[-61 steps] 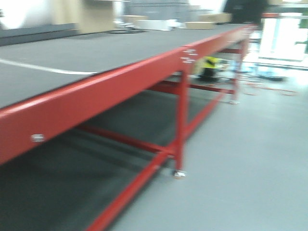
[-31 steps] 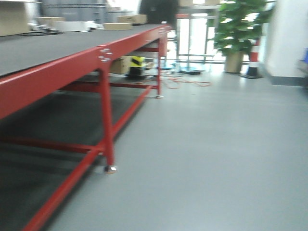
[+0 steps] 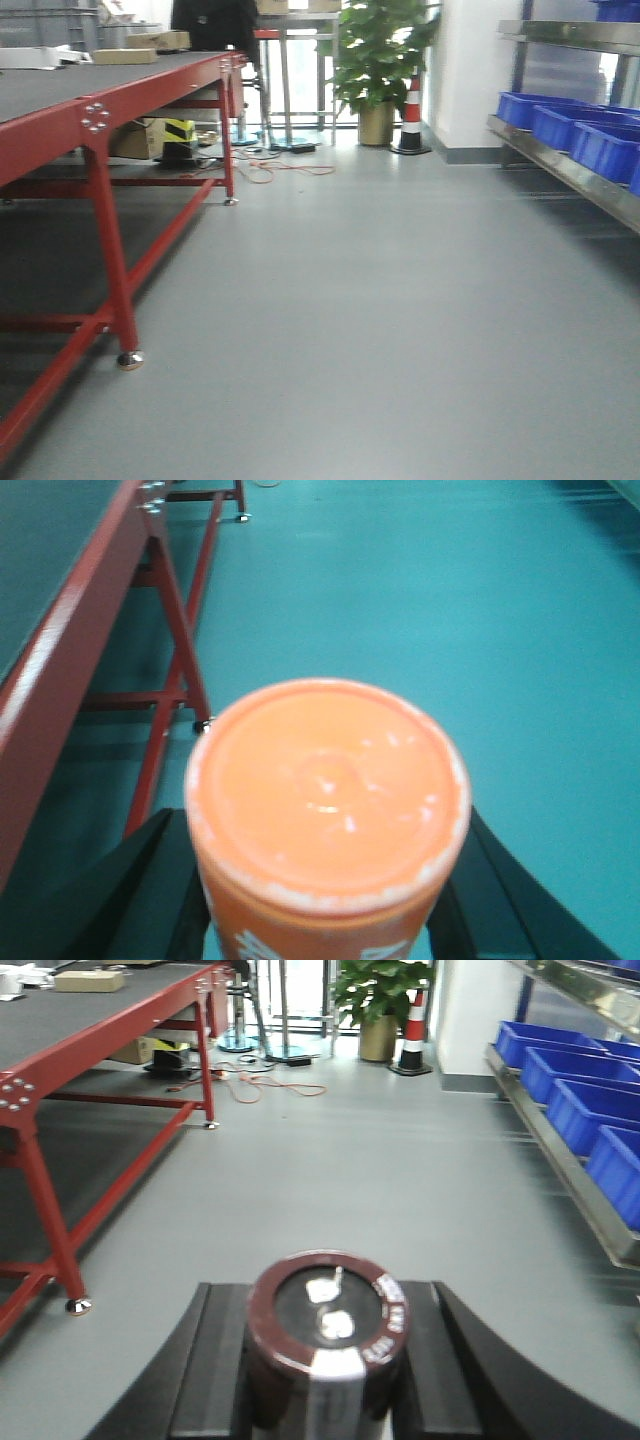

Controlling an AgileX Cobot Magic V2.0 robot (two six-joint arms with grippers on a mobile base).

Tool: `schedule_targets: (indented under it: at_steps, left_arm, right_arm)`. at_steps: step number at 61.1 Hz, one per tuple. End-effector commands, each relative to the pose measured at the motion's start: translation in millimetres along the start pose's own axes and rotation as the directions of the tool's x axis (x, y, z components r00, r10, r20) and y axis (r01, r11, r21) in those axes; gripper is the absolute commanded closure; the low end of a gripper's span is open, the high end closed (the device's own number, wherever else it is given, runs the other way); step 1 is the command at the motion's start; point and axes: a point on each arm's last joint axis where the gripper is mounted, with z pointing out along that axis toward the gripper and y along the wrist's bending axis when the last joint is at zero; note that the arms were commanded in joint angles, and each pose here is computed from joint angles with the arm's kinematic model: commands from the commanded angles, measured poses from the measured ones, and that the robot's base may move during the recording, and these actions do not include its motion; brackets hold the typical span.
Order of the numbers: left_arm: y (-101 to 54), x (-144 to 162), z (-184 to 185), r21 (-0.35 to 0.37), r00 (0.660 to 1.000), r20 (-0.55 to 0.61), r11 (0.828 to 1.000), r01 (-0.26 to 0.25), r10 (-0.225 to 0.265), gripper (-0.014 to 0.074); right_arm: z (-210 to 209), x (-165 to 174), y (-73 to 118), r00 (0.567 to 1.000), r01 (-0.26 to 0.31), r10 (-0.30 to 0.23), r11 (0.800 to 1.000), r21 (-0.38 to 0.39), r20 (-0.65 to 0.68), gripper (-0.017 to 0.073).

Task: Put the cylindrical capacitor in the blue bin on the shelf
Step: 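Drive the base to the steel shelf of blue bins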

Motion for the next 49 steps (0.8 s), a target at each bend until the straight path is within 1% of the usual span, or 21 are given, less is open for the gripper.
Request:
schedule_targets:
  at_steps: [1, 49]
  left_arm:
    - [-1.1, -3.8, -3.5, 0.010, 1.000, 0.031, 1.000, 0.002, -0.002, 0.0704]
    - [-1.1, -3.8, -4.0, 0.010, 0.999, 0.033, 1.000, 0.002, -0.002, 0.0704]
  right_arm:
    - [-2.8, -4.6, -0.3, 0.999, 0.015, -0.015, 1.000, 0.006, 0.037, 0.0659]
    - [-2.8, -4.6, -0.3, 0.999, 0.015, -0.015, 1.000, 0.006, 0.037, 0.0659]
